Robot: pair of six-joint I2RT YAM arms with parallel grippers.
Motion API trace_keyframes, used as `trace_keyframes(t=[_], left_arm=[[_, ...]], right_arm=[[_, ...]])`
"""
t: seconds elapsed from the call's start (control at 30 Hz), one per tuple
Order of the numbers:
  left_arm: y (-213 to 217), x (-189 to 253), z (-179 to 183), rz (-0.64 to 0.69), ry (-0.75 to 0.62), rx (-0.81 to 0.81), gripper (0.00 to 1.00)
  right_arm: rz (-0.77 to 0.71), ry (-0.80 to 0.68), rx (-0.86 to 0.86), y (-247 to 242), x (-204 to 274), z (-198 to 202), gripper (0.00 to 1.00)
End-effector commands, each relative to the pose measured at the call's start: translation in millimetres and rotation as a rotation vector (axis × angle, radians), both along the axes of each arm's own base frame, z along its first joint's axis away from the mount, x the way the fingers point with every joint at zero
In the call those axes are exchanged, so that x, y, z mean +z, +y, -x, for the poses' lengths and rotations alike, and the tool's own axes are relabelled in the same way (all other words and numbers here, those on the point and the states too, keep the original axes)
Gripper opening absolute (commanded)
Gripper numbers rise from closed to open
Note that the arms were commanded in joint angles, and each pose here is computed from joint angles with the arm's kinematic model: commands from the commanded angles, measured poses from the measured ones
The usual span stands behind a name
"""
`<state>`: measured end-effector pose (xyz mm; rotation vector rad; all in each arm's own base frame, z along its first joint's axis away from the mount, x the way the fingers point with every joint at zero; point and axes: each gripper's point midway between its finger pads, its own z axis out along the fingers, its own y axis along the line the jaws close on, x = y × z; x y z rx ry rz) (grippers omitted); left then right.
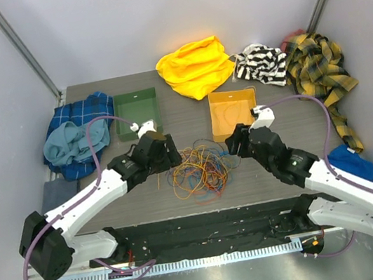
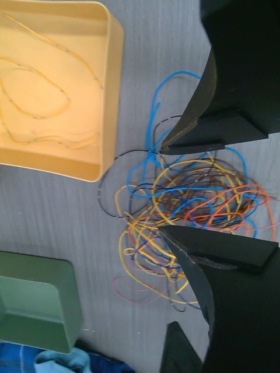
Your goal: Untangle the cables
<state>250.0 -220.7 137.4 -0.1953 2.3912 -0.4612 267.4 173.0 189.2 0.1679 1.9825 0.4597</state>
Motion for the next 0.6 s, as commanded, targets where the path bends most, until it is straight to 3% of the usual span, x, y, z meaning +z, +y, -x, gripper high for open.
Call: trace_keyframes(t=[0.0, 0.13, 0.37, 0.57], left_arm=[[-32, 18, -2, 0.097, -0.062, -0.156, 0.72], [-37, 12, 5, 0.023, -0.044, -0.259, 0.72], [-26, -25, 14, -0.09, 0.021, -0.265, 0.72], [-50, -10, -1, -0.005, -0.001, -0.243, 0.72]], right_arm=[[-0.065, 0.0, 0.005, 0, 0, 14, 0.59], [-0.061, -0.015, -0.001, -6, 4, 17, 0.59], [-0.062, -0.006, -0.002, -5, -4, 17, 0.59], [-0.057, 0.003, 0.001, -2, -10, 15, 0.59]])
